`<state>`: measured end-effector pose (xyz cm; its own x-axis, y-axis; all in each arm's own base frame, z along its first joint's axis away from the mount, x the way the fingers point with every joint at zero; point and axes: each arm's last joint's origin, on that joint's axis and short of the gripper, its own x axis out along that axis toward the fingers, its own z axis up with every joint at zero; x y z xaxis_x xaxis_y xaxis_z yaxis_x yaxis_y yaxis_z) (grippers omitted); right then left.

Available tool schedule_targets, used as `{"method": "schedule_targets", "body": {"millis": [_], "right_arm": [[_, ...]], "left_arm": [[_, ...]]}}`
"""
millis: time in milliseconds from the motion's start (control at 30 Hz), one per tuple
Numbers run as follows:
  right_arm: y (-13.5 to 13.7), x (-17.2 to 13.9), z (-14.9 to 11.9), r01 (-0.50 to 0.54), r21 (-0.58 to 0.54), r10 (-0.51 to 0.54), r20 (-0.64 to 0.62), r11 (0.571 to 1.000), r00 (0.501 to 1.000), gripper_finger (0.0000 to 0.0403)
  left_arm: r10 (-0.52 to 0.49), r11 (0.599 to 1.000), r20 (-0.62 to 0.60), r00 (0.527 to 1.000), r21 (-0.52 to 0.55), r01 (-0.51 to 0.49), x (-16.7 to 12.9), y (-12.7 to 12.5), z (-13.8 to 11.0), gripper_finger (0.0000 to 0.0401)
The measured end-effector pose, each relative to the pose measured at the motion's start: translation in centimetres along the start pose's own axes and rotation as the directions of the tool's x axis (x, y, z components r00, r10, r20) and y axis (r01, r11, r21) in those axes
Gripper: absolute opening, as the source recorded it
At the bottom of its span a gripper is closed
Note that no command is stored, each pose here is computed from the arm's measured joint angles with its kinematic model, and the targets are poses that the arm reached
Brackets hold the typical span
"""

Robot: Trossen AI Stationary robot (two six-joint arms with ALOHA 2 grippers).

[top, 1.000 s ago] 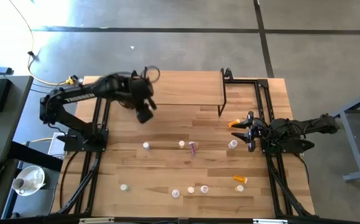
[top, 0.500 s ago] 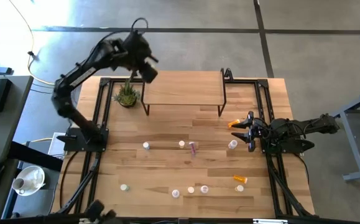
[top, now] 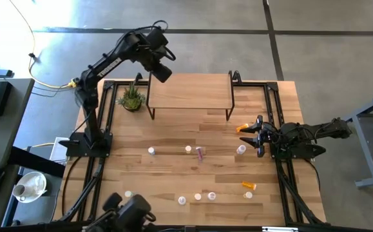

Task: Pick and place medicine bottles onto shelf by color
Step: Put the top left yellow pill bottle on the shelf

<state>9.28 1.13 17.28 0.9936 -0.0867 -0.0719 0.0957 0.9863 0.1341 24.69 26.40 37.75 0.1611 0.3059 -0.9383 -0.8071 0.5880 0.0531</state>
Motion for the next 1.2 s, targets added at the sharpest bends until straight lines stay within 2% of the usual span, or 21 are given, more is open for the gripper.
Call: {"method": "schedule_targets", "body": {"millis": [533, 733, 933, 1200], "right_arm": [[0.0, 0.0, 0.0, 0.0, 0.0, 0.0, 0.0, 1.0, 1.0, 0.0172], [0.0, 0.0, 0.0, 0.0, 0.0, 0.0, 0.0, 1.0, 1.0, 0.0172], [0.0, 0.0, 0.0, 0.0, 0.0, 0.0, 0.0, 1.0, 1.0, 0.0172], [0.0, 0.0, 0.0, 0.0, 0.0, 0.0, 0.0, 1.0, 1.0, 0.0172]], "left_arm": [[0.042, 0.999, -0.156, 0.987, 0.008, -0.041, 4.9, -0.7, 0.9, 0.0113], [0.046, 0.999, -0.155, 0.987, -0.004, -0.047, 4.9, -1.0, 0.9, 0.0113], [0.107, 0.994, -0.173, 0.979, 0.018, -0.106, 5.3, -1.6, 0.6, 0.0113], [0.116, 0.993, -0.173, 0.978, 0.007, -0.116, 5.3, -1.9, 0.5, 0.0113]]}}
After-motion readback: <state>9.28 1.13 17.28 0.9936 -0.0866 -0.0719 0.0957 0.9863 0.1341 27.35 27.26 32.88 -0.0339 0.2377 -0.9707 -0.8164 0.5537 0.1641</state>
